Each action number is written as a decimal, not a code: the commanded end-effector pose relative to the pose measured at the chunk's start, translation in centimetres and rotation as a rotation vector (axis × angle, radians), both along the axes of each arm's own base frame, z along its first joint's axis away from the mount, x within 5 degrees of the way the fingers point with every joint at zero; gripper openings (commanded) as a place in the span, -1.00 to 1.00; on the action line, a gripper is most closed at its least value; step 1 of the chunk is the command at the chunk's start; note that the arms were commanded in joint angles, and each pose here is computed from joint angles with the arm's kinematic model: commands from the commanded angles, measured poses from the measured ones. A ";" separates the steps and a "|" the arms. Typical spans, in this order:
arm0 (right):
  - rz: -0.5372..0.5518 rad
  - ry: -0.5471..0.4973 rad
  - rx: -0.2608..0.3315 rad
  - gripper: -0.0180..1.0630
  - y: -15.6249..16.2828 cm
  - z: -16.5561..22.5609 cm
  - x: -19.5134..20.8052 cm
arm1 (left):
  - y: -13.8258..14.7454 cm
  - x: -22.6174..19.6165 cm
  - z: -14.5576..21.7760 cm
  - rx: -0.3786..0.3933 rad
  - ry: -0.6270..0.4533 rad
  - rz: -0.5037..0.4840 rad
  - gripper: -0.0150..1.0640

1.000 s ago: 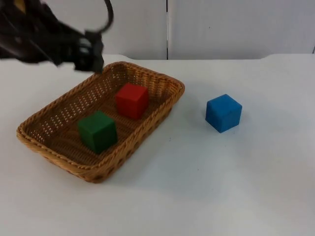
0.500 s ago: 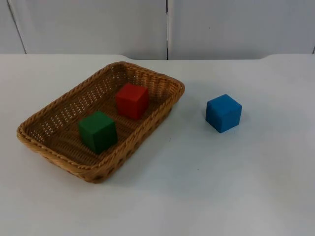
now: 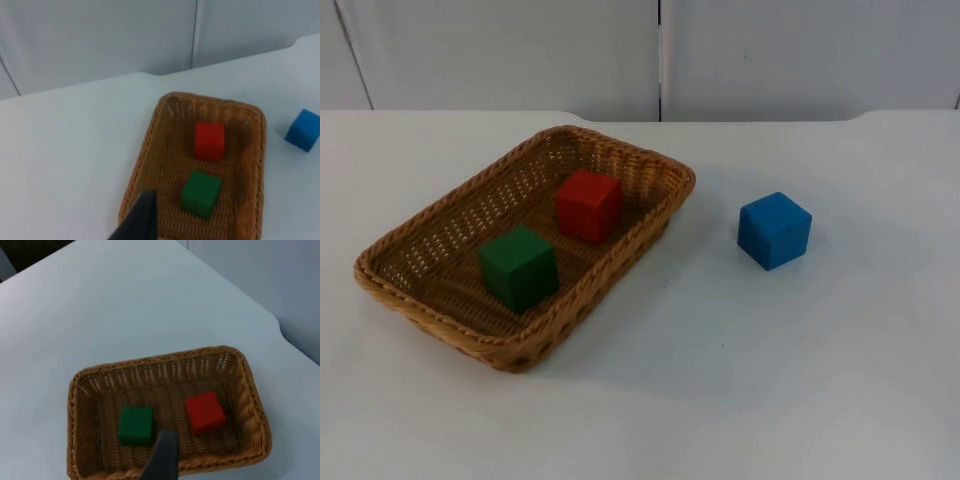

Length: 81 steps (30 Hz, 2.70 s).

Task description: Pick up one cube with each hand and place exactly two cubes into the same basket, leaving the remaining cube outside.

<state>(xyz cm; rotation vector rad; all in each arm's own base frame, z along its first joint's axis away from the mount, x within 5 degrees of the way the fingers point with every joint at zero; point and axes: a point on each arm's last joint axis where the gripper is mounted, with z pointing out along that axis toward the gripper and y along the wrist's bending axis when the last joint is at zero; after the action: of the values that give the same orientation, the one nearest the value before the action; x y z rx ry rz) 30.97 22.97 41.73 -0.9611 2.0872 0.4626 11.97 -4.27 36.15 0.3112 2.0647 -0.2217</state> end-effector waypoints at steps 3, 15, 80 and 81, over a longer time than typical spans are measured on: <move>-0.034 -0.082 0.047 0.44 -2.3 -0.5 -3.1 | 0.9 -3.1 -1.9 -0.041 -0.009 -0.008 0.82; -0.107 -0.177 0.109 0.44 -8.5 -4.9 -11.3 | 3.3 -9.7 -4.1 -0.041 -0.100 -0.035 0.82; -0.252 -0.175 0.117 0.44 -23.4 -13.7 -31.6 | 4.4 -12.4 -8.7 0.033 -0.027 -0.050 0.82; -0.252 -0.175 0.117 0.44 -23.4 -13.7 -31.6 | 4.4 -12.4 -8.7 0.033 -0.027 -0.050 0.82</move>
<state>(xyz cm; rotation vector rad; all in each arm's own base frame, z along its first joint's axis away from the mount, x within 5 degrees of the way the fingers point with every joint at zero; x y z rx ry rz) -0.60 -0.40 28.06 -0.6328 1.9686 0.3424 -0.46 0.17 27.56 0.3843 2.0357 -0.2154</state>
